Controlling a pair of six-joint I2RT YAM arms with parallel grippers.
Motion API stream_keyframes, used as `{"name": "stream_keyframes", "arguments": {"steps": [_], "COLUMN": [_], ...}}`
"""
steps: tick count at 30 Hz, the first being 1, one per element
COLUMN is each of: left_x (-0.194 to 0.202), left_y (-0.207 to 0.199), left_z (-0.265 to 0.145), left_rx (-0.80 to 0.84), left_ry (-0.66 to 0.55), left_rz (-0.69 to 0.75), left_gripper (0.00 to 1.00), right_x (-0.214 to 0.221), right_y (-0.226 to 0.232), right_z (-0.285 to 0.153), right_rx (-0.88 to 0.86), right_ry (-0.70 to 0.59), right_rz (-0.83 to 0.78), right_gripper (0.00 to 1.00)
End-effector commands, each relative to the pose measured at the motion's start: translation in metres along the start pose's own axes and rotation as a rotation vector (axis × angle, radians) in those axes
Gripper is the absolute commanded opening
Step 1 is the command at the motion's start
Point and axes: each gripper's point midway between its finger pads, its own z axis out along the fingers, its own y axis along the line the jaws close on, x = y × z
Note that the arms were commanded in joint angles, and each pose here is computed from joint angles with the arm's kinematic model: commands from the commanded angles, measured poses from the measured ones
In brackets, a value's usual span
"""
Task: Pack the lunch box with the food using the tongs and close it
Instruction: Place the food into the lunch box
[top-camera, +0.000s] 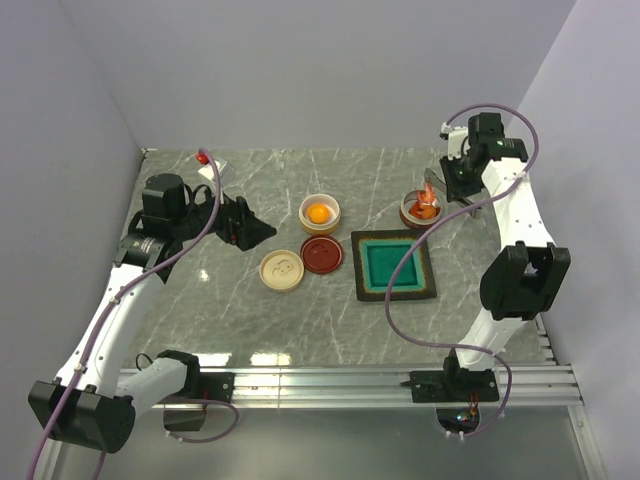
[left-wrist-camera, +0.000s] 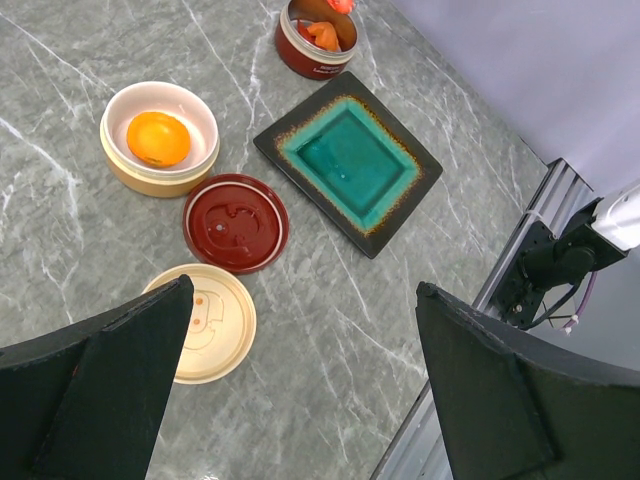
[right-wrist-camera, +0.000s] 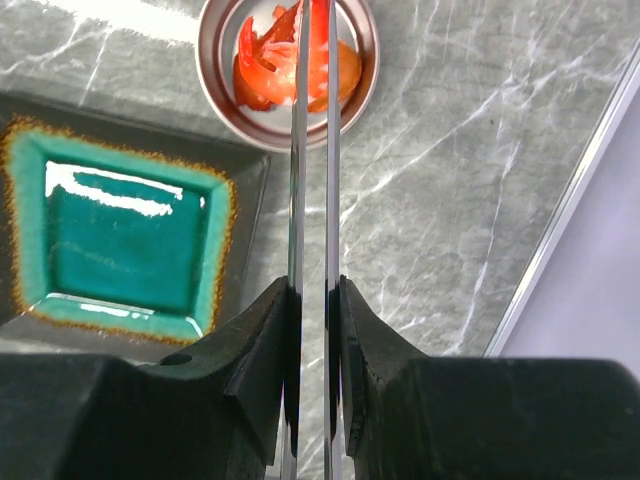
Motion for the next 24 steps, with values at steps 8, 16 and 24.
{"name": "stream_keyframes", "arguments": {"steps": [8, 16, 24], "left_x": [-0.008, -0.006, -0.004], "left_y": [0.000, 0.001, 0.001], "left_z": [0.003, 0.002, 0.001], "left_rx": [0.019, 0.017, 0.012], "left_ry": [-0.026, -0.022, -0.020], "left_rz": [0.032, 0.030, 0.030], "left_gripper": [0.99, 1.00, 0.99], "right_x": [-0.003, 0.007, 0.007], "right_y": [-0.009, -0.005, 0.005], "right_z": [0.021, 0.032, 0.035], "right_rx": [0.057, 0.052, 0.035], "right_ry": [-0.032, -0.023, -0.016], "right_rz": [-0.035, -0.023, -0.032], "right_gripper": [0.06, 0.07, 0.11]}}
